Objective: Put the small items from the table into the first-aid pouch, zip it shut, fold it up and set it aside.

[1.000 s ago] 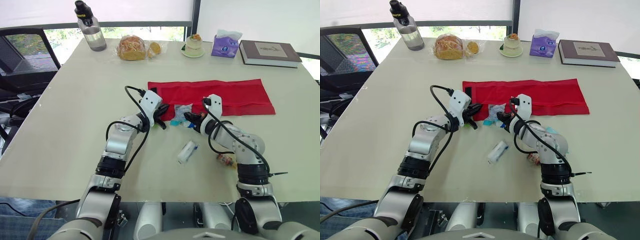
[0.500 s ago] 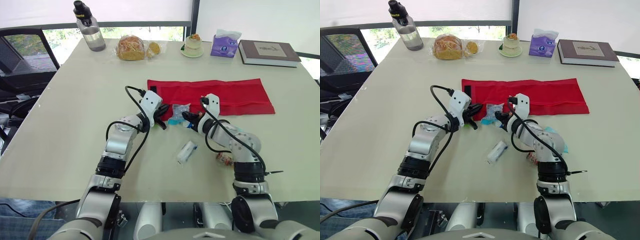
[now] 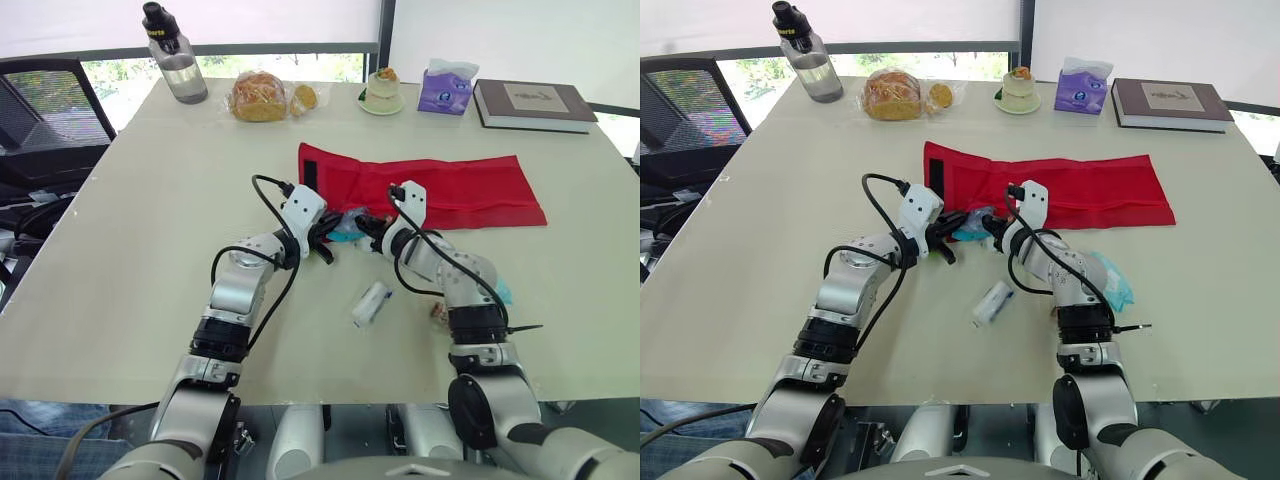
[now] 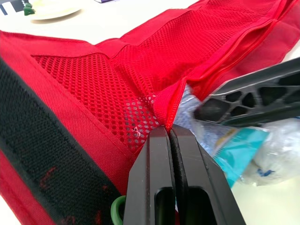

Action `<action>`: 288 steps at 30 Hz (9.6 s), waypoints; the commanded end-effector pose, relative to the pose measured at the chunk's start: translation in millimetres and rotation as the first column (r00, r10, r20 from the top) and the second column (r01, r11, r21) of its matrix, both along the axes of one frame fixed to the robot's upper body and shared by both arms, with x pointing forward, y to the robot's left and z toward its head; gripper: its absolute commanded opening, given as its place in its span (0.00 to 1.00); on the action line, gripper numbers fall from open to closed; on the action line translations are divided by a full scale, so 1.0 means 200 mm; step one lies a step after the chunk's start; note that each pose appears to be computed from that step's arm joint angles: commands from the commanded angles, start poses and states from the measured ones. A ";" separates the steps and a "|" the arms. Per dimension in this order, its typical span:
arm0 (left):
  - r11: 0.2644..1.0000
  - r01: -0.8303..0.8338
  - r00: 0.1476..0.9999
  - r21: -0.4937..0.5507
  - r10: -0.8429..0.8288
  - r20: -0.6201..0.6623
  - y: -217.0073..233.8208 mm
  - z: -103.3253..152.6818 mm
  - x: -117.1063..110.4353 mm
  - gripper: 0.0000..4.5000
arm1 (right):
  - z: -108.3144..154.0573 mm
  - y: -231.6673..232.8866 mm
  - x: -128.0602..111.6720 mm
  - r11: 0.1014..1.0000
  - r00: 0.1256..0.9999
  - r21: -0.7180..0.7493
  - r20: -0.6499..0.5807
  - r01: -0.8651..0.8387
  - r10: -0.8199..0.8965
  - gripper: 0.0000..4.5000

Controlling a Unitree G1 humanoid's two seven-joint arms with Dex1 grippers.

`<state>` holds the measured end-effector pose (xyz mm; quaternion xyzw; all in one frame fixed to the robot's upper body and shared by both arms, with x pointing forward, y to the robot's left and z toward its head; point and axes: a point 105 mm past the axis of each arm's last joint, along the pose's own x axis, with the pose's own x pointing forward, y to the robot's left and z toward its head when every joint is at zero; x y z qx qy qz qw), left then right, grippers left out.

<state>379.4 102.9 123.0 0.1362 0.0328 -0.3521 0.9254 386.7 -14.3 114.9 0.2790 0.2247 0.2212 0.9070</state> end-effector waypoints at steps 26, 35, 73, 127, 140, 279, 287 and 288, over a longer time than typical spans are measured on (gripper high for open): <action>0.996 0.062 0.992 -0.066 -0.069 -0.102 0.13 0.01 0.03 0.00 | 0.12 0.02 -0.09 0.998 0.992 -0.018 0.112 -0.054 0.055 0.51; 0.991 0.111 0.984 -0.078 -0.121 -0.131 0.14 0.00 0.03 0.00 | 0.20 -0.09 -0.13 0.975 0.952 -0.202 0.267 -0.095 0.148 0.51; 0.981 0.182 0.974 -0.063 -0.188 -0.125 0.09 0.01 -0.01 0.00 | 0.08 0.16 -0.04 0.582 0.748 -0.770 0.219 -0.263 0.627 0.02; 0.963 0.113 0.993 0.244 -0.103 -0.054 0.49 0.06 0.09 0.00 | 0.36 -0.28 -0.39 0.863 0.645 -0.489 0.620 -0.128 0.447 0.02; 0.939 0.057 0.997 0.340 -0.033 -0.075 0.74 0.08 0.04 0.00 | 0.46 -0.55 -0.73 0.920 0.629 -0.390 0.705 -0.042 0.328 0.67; 0.918 0.238 0.947 0.316 -0.292 0.137 -0.27 0.22 0.24 0.00 | 0.23 -0.62 -0.07 0.575 0.774 -0.769 0.173 -0.281 0.610 0.01; 0.916 0.277 0.937 0.289 -0.325 0.130 -0.37 0.20 0.19 0.00 | 0.18 -0.63 -0.14 0.589 0.927 -0.772 0.001 -0.238 0.375 0.01; 0.914 0.290 0.934 0.285 -0.335 0.126 -0.38 0.20 0.17 0.00 | 0.17 -0.63 -0.14 0.596 0.939 -0.772 -0.003 -0.221 0.345 0.01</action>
